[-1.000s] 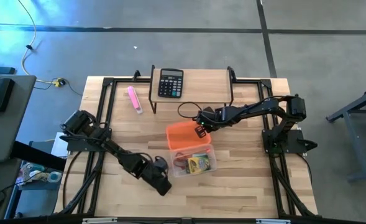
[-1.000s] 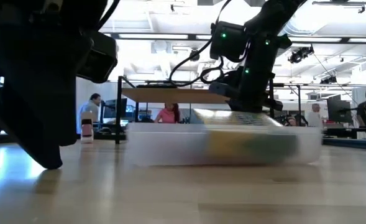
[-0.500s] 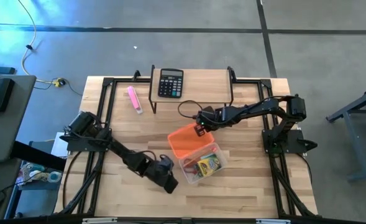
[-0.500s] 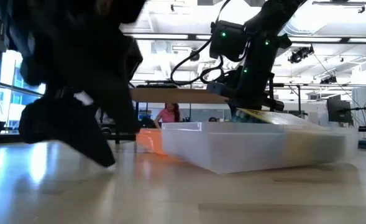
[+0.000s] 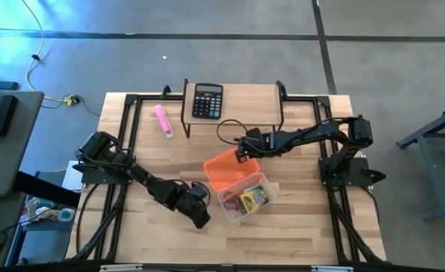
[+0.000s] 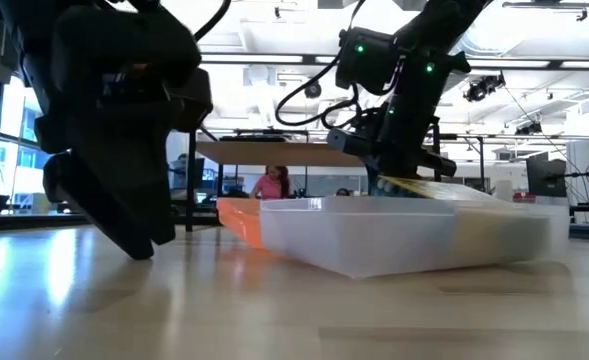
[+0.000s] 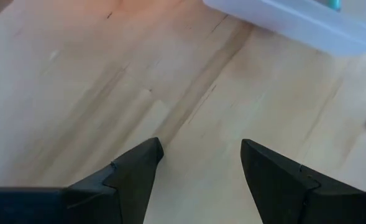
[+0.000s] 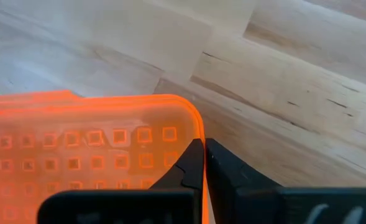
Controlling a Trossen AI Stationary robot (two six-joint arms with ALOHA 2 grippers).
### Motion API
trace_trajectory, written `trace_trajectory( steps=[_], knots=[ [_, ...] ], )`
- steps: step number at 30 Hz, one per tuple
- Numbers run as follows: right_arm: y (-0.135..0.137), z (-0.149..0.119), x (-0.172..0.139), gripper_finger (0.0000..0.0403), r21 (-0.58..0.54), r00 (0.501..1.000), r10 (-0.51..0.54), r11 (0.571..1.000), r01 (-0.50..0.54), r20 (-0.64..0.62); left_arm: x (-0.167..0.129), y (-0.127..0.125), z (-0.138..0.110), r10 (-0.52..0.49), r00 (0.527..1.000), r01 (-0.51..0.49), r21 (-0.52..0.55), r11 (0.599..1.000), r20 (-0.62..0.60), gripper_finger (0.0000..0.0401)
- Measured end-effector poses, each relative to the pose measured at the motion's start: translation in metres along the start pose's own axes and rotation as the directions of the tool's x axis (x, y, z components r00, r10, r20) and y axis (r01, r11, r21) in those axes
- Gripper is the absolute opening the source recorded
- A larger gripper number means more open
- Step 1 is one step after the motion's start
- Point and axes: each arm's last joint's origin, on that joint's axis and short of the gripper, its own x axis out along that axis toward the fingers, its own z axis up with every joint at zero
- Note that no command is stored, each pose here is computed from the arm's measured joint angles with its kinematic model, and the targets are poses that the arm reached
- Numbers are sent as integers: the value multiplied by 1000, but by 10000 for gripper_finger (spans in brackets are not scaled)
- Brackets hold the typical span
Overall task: Pack school essentials
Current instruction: Close the orange supply box
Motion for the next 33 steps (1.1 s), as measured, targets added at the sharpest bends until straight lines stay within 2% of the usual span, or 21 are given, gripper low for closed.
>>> trace_trajectory(
  steps=[10,18,27,33],
  knots=[
    [3,-4,-2,0,38,999,-11,999,9,36,2,11,9,51,997,-43,122,992,-61,225],
    [12,-19,-9,0,62,996,-13,998,7,93,3,16,16,25,989,9,224,975,-146,225],
    [19,-31,-19,0,94,986,-13,996,-3,166,-3,20,19,42,985,12,311,950,-168,225],
    [24,-37,-26,0,103,973,-4,995,-20,229,-10,27,18,94,977,-16,378,926,-191,202]
  ],
)
